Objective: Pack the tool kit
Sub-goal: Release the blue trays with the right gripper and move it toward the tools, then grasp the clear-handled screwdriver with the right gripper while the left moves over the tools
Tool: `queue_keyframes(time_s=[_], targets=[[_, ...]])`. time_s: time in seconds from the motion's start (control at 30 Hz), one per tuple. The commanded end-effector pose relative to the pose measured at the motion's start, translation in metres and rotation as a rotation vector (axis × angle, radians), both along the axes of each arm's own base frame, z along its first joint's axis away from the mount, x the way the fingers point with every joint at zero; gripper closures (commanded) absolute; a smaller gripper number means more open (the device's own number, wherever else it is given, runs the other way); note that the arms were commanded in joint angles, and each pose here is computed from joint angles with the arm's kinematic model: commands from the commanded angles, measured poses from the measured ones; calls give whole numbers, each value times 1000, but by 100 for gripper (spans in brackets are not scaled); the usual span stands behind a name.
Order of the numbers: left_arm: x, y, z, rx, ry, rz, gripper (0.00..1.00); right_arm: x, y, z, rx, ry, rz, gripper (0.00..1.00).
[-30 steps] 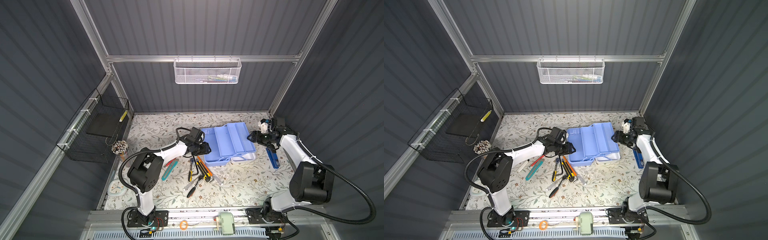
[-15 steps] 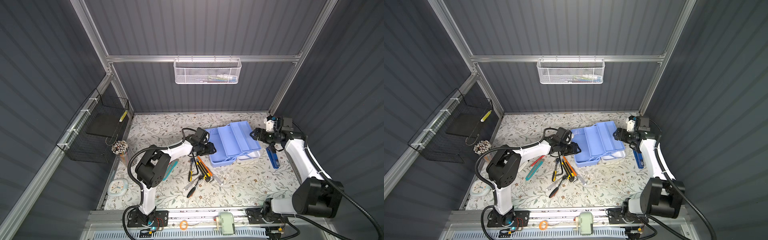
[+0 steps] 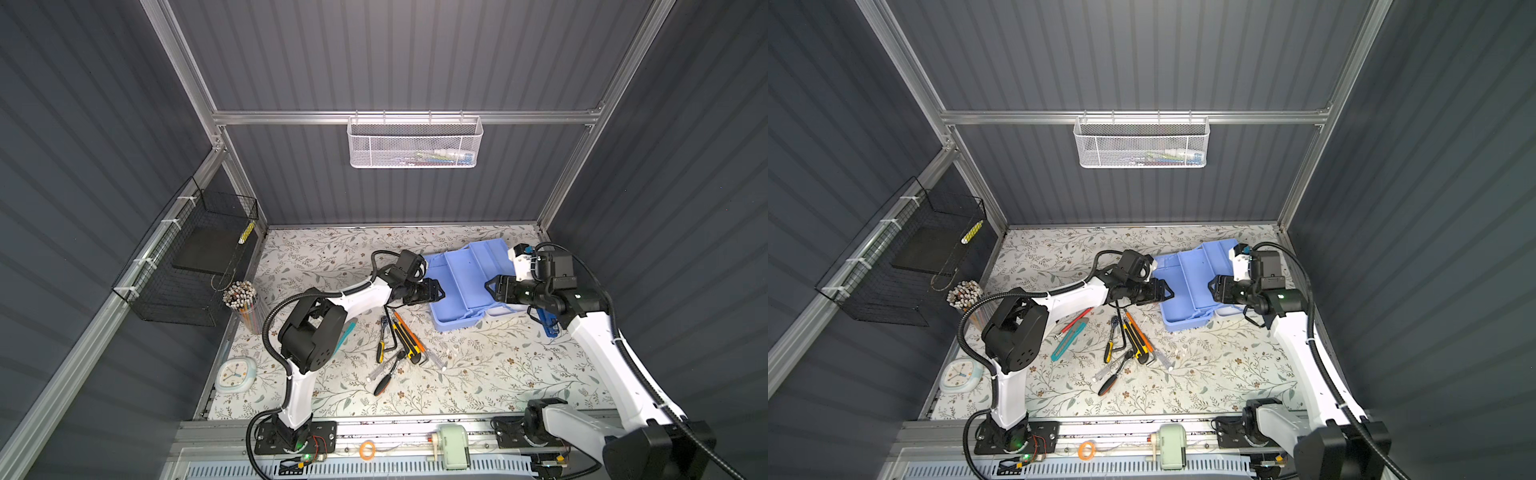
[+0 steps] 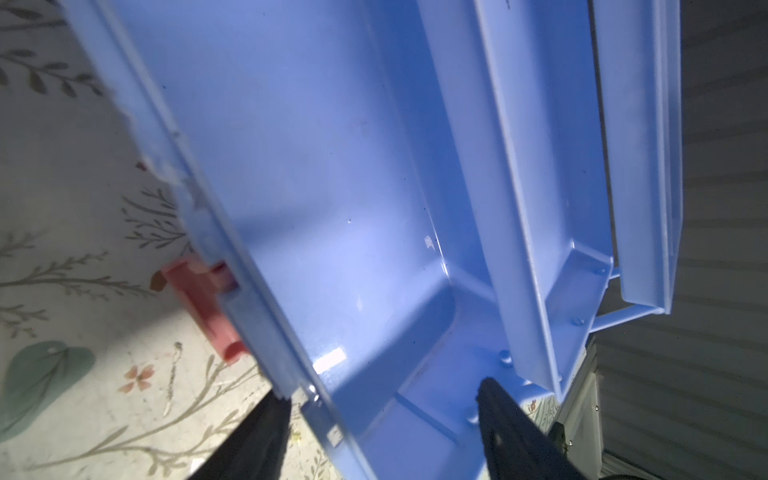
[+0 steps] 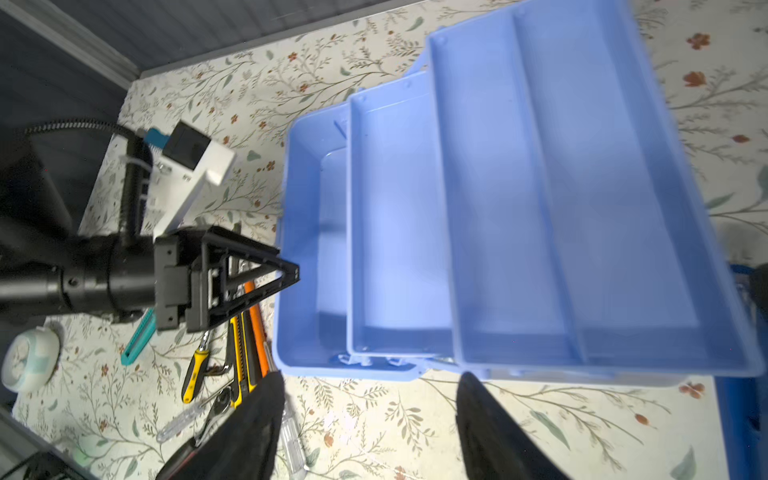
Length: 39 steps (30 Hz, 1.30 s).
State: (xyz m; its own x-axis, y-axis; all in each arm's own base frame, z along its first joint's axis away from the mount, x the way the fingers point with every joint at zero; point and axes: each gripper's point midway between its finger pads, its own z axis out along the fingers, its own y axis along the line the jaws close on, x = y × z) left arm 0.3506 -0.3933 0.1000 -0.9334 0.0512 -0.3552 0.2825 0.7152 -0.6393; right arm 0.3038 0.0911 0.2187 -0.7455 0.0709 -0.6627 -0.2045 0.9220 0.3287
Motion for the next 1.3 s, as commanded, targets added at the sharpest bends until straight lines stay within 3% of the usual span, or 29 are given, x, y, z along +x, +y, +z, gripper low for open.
queue_keyframes(time_s=[0.0, 0.17, 0.67, 0.9, 1.13, 1.27], targets=[[2, 24, 18, 27, -65, 40, 19, -21, 14, -15, -58, 29, 34, 36], [1, 47, 26, 78, -129, 77, 1, -52, 47, -41, -106, 97, 113, 41], [6, 112, 29, 175, -178, 213, 0, -117, 118, -136, -276, 247, 323, 49], [1, 132, 30, 205, -177, 247, 0, -127, 137, -165, -354, 296, 399, 53], [-3, 141, 32, 219, -185, 261, 0, -124, 127, -190, -470, 340, 380, 58], [-5, 145, 32, 224, -186, 266, 0, -121, 133, -196, -479, 358, 395, 60]])
